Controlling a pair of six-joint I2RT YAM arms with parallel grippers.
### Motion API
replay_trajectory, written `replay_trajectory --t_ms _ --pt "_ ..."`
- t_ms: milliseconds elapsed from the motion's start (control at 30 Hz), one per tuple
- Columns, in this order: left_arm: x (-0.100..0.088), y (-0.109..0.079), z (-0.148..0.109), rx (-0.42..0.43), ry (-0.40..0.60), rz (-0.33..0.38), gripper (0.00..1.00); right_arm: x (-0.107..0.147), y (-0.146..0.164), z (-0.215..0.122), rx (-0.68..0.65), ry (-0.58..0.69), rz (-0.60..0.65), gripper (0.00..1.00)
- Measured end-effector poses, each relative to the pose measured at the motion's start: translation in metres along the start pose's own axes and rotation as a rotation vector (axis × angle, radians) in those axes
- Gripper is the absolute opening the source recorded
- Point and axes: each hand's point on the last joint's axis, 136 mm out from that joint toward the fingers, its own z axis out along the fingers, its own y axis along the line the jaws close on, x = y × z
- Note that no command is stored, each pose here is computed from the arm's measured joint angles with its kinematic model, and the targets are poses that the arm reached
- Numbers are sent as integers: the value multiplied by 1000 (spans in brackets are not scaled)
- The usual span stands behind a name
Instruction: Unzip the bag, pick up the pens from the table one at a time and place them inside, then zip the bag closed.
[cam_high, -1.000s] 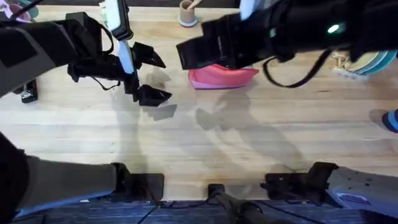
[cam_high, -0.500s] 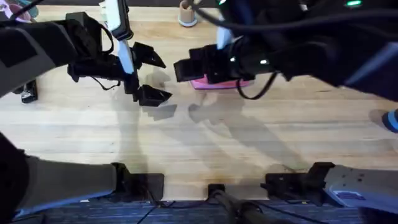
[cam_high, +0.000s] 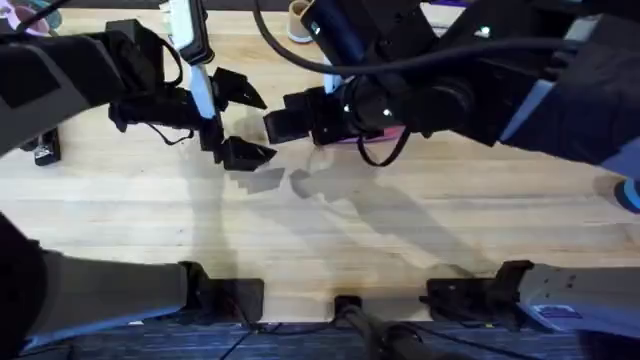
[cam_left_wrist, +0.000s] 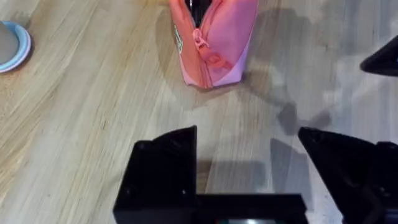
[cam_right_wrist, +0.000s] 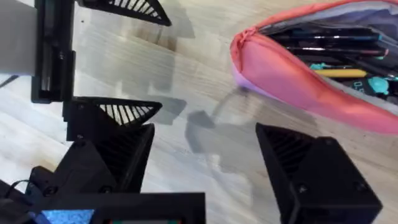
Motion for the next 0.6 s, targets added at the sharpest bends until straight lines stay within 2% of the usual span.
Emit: replay_trajectory --t_ms 267,600 --pt "0 0 0 0 0 0 993 -7 4 3 -14 -26 3 998" --pt "0 0 0 0 0 0 994 -3 5 28 2 0 0 998"
